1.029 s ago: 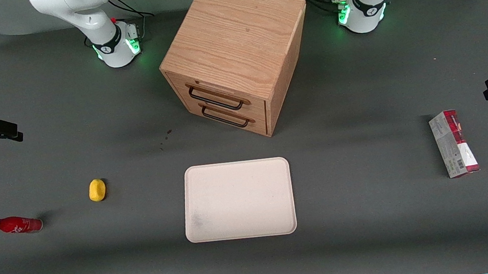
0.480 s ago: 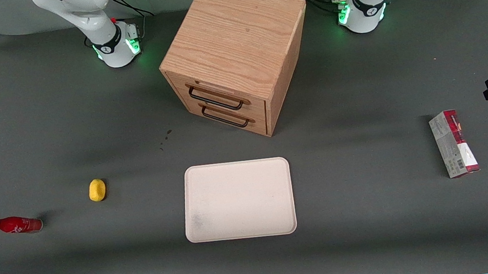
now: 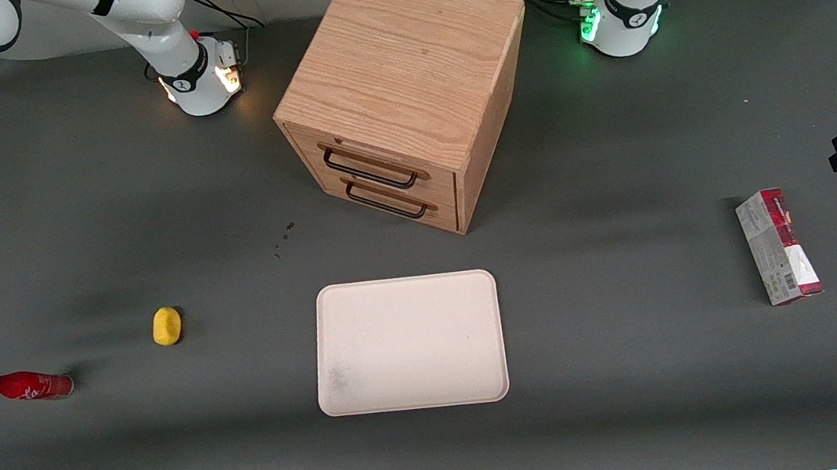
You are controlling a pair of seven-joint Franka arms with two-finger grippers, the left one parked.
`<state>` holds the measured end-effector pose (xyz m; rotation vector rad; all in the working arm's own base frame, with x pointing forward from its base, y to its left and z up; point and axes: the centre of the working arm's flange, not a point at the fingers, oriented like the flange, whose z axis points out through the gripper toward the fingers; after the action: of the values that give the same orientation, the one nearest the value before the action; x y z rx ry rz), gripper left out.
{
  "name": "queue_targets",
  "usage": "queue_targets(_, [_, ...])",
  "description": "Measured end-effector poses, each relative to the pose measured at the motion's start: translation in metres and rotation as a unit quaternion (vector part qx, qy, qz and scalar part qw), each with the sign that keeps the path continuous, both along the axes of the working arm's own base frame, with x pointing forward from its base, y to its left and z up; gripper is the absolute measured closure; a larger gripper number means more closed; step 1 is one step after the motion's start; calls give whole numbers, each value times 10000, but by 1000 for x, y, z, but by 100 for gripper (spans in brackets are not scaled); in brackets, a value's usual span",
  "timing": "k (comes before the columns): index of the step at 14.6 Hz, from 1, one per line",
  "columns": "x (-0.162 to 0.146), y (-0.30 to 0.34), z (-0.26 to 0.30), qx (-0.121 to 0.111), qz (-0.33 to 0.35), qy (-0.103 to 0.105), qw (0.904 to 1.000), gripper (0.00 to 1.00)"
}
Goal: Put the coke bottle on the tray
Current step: 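Lower the open right gripper over the bottle cap end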
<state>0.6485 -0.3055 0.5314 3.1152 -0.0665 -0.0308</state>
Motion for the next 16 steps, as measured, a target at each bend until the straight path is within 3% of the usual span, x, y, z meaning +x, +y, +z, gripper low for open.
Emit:
queue_targets(2, [3, 1, -10, 37, 135, 62, 9999, 0])
queue_targets(11, [21, -7, -126, 11, 265, -18, 9996, 0])
queue_targets(16, [22, -4, -150, 166, 221, -53, 9996, 0])
